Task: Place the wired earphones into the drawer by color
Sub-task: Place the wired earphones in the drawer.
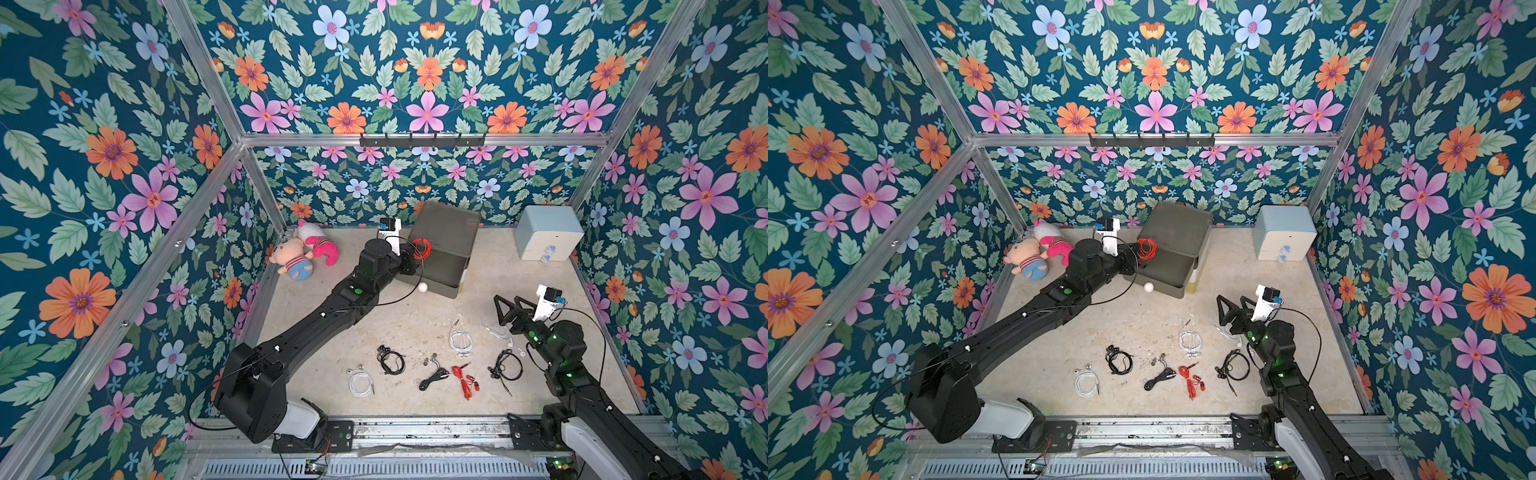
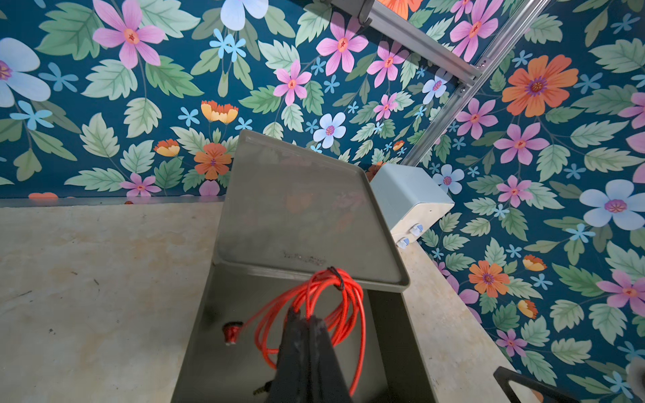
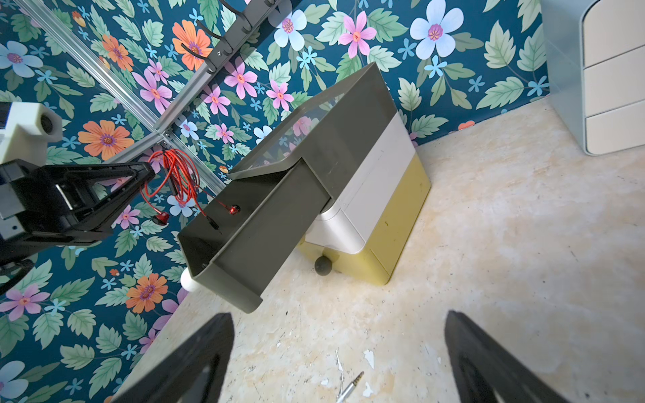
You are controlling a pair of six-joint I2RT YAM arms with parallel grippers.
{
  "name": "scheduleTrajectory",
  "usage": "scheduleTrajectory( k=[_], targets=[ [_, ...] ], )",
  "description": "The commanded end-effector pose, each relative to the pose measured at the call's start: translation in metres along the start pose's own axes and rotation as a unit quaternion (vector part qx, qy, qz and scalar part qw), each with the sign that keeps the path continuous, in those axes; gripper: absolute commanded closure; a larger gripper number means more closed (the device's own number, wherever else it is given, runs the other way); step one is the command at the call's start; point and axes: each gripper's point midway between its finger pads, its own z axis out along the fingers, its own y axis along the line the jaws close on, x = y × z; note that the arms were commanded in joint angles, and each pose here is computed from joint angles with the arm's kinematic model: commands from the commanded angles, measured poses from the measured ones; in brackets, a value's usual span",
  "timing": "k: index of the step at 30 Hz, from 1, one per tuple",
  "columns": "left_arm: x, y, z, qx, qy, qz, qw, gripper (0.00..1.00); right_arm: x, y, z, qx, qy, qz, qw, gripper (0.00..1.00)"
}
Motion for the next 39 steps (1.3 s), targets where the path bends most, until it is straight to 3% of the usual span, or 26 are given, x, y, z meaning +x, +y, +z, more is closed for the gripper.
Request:
scheduleTrajectory(
  k=[1, 13, 19, 34, 39],
  targets=[
    [-0.004, 0.0, 0.001, 0.008, -0.011, -0.008, 1.0, 1.0, -0.002, 0.001, 0.0, -0.003, -0.006, 0.001, 1.0, 0.01],
    [0.013, 0.011, 0.002, 0.001, 0.005, -0.015, 1.0, 1.0, -0.002, 0.001, 0.0, -0.002, -0.005, 0.001, 1.0, 0.01],
    [0.012, 0.014, 0.003, -0.001, 0.008, -0.017, 1.0, 0.96, -0.002, 0.0, 0.0, -0.001, -0.005, 0.002, 1.0, 0.01],
    [0.01, 0.016, 0.019, 0.005, 0.017, -0.018, 1.0, 0.98, -0.001, 0.0, 0.001, 0.0, -0.005, 0.001, 1.0, 0.01],
    [0.015, 0.019, 0.018, 0.003, 0.021, -0.021, 1.0, 0.87, -0.001, 0.0, 0.001, 0.0, -0.005, 0.001, 1.0, 0.01]
  ],
)
